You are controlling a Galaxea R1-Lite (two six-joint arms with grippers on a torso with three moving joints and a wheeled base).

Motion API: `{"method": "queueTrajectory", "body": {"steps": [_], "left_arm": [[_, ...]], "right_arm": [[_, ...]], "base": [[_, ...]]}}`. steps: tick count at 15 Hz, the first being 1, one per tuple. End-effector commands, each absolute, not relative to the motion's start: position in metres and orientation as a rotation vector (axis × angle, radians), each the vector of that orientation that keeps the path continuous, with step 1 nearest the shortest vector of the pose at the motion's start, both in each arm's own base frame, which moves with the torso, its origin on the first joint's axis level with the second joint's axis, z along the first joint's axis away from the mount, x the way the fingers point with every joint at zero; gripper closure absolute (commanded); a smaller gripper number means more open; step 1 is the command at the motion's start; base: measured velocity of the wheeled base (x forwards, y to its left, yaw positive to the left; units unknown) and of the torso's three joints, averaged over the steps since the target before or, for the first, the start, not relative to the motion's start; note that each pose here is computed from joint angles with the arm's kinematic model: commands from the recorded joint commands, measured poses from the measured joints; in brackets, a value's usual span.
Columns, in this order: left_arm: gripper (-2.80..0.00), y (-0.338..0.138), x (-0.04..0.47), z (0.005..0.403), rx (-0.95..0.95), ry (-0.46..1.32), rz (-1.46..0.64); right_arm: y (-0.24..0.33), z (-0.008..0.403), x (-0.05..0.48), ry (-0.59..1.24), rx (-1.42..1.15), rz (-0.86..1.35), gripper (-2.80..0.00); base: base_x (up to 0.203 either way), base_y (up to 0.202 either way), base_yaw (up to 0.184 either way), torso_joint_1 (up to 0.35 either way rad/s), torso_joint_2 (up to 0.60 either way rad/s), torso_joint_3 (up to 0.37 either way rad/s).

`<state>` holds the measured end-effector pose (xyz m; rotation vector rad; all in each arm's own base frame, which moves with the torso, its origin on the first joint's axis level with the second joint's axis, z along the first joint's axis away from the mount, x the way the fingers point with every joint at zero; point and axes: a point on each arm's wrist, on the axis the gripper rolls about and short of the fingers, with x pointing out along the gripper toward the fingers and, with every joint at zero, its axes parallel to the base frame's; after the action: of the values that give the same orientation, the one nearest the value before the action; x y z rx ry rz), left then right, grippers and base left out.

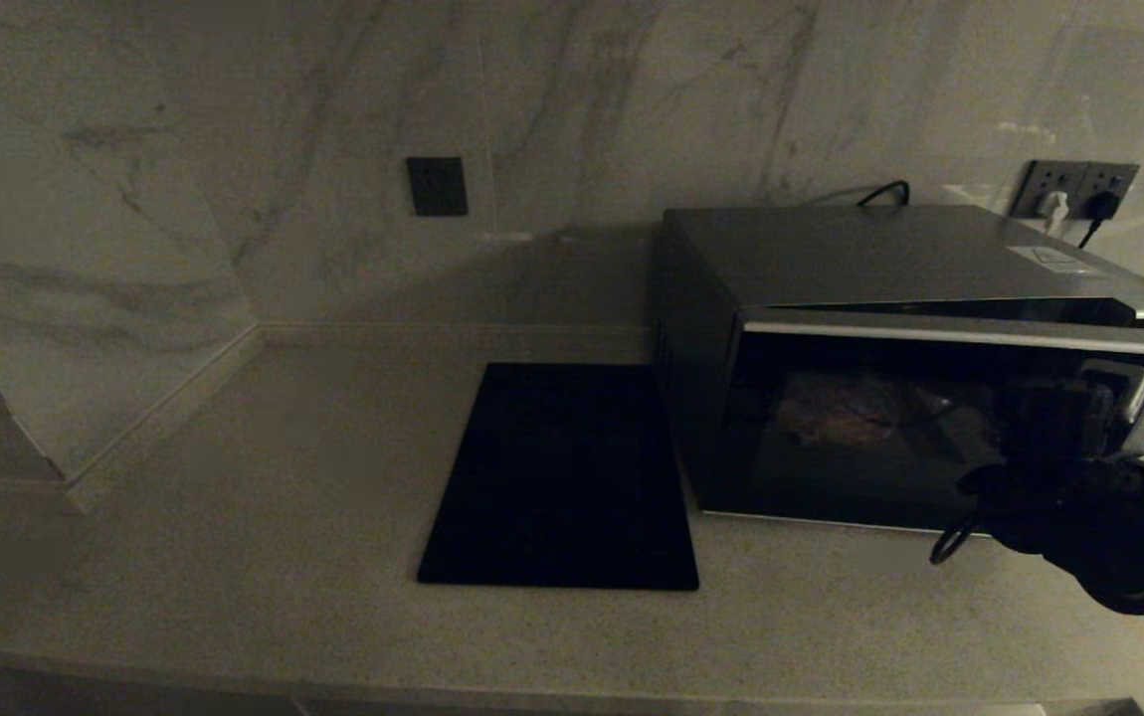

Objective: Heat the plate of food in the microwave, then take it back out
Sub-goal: Open the microwave oven

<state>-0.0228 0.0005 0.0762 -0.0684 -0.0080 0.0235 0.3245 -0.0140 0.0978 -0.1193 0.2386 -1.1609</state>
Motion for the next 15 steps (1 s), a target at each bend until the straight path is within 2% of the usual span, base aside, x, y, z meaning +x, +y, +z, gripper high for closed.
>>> {"method": "queueTrajectory", "body": {"steps": [1,4,15], "left_arm": [[0.00,0.000,-0.023,0.076,-0.069,-0.009,0.024],[0.00,0.000,-0.023,0.076,-0.069,-0.009,0.024],[0.00,0.000,-0.023,0.076,-0.069,-0.009,0.025]], "right_arm": [[-0.009,0.100,0.309,0.227,-0.097,-1.094,0.00],[-0.002,0.103,0.288,0.214,-0.071,-0.975,0.00],[0.006,0.143,0.223,0.134,-0.016,-0.849,0.00]], "base": [[0.000,0.000,0.000,0.000,0.00,0.000],[0.000,0.000,0.000,0.000,0.00,0.000],[0.000,0.000,0.000,0.000,0.00,0.000]]}}
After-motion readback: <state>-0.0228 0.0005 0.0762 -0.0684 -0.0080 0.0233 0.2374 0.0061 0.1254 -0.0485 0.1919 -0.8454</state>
